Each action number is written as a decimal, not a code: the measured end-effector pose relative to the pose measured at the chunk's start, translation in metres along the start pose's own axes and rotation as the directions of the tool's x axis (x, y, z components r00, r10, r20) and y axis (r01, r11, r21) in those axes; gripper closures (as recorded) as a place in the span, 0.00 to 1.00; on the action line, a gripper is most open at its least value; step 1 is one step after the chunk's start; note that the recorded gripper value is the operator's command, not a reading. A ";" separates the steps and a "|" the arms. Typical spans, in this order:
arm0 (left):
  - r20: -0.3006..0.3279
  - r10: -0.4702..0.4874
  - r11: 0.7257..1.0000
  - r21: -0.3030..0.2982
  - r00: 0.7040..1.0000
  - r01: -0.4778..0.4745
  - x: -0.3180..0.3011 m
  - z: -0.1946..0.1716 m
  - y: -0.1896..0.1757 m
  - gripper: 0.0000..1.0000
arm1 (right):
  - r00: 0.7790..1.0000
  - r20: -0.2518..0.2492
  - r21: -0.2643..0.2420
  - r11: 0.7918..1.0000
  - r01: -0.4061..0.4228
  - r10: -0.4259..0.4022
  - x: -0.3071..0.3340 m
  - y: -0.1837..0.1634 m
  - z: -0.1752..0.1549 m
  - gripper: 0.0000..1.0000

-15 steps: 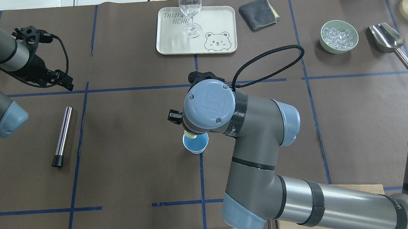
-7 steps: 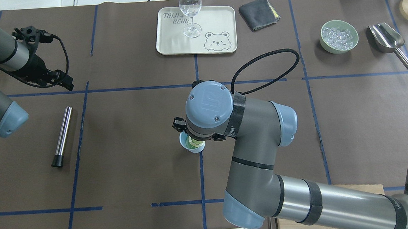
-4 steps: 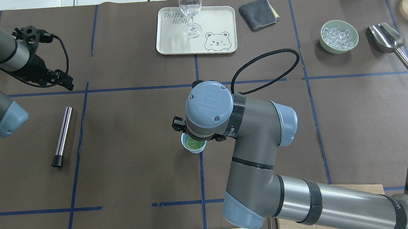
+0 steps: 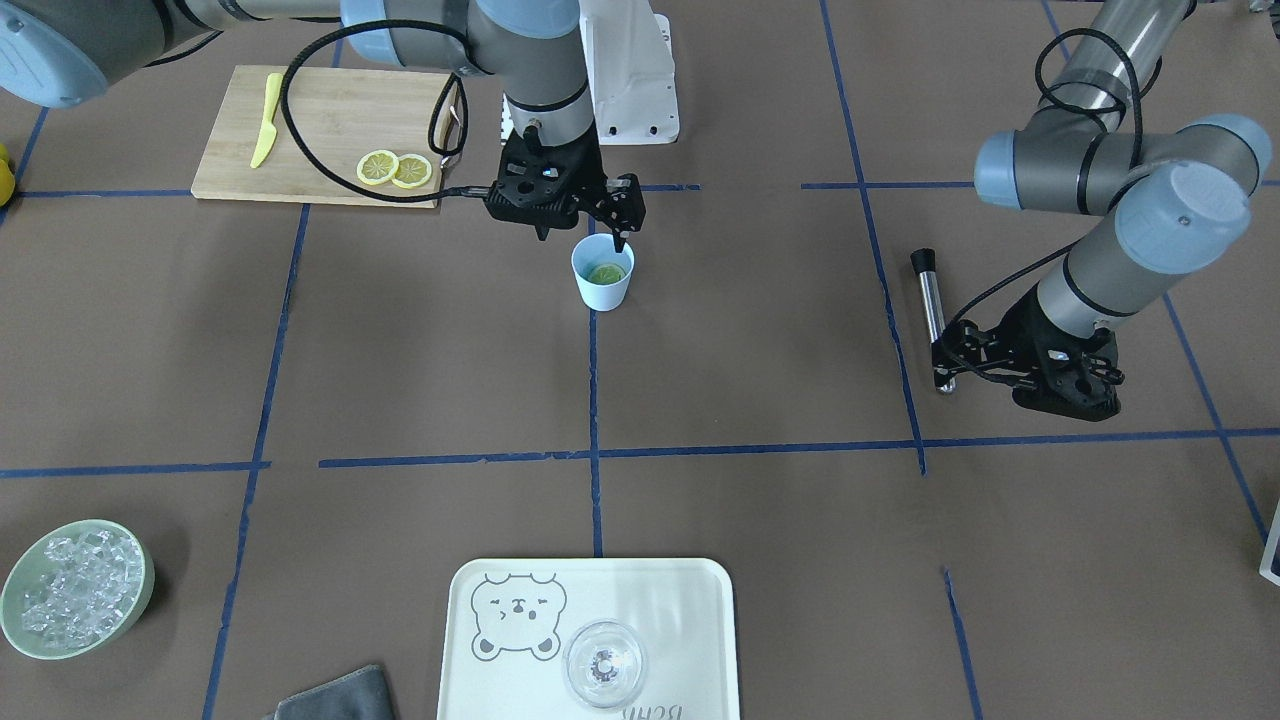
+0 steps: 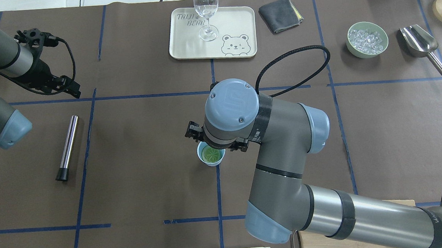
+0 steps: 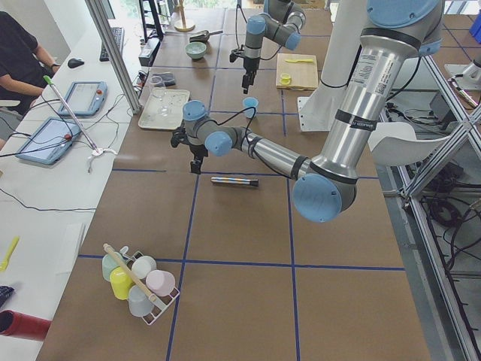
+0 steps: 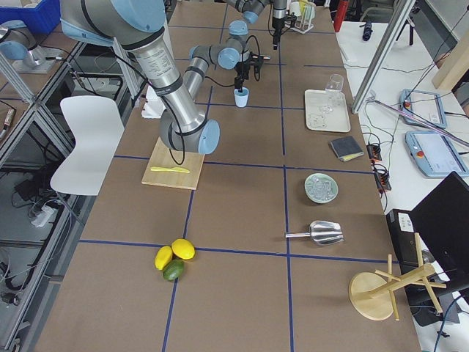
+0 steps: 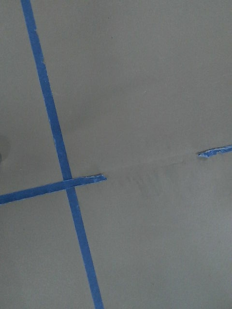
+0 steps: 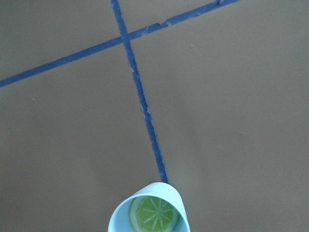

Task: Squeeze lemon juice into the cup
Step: 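Raise the right gripper from the cup while the left gripper reaches the rod, then grasp the metal rod with the left gripper while the right arm withdraws, then lift the metal rod with the left gripper while the right arm withdraws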

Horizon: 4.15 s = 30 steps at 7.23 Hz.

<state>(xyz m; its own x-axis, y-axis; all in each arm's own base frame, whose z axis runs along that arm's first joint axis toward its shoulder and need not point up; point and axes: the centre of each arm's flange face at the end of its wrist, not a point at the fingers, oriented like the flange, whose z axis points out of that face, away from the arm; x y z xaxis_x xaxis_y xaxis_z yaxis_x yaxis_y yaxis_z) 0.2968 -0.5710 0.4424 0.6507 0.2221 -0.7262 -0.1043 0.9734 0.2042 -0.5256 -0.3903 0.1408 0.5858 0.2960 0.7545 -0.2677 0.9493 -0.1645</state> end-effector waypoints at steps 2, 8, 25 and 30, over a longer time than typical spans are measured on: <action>0.023 -0.024 0.999 -0.036 0.999 0.025 -0.010 0.018 0.006 0.00 | 0.999 -0.025 0.016 1.000 0.021 -0.020 0.034 -0.038 -0.021 0.00; 0.067 -0.029 0.985 -0.169 0.997 0.040 0.016 0.062 0.032 0.00 | 0.990 -0.048 0.039 0.990 0.135 -0.133 0.114 -0.167 -0.071 0.00; 0.089 -0.036 0.979 -0.195 0.995 0.053 0.014 0.060 0.045 1.00 | 0.989 -0.040 0.047 0.988 0.146 -0.145 0.154 -0.219 -0.102 0.00; 0.182 -0.033 0.998 -0.040 0.983 0.041 0.039 -0.031 0.012 1.00 | 0.962 -0.089 0.019 0.966 0.259 -0.256 0.250 -0.276 -0.120 0.00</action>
<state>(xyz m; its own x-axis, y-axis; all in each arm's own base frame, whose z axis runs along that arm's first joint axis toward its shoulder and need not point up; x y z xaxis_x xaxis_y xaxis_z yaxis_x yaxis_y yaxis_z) 0.2971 -0.5491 0.3960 0.7800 0.1759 -0.6006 -0.1078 0.9831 0.1479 -0.2131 -0.5653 0.2985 0.7006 0.0510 0.7117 -0.1213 0.9914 0.0484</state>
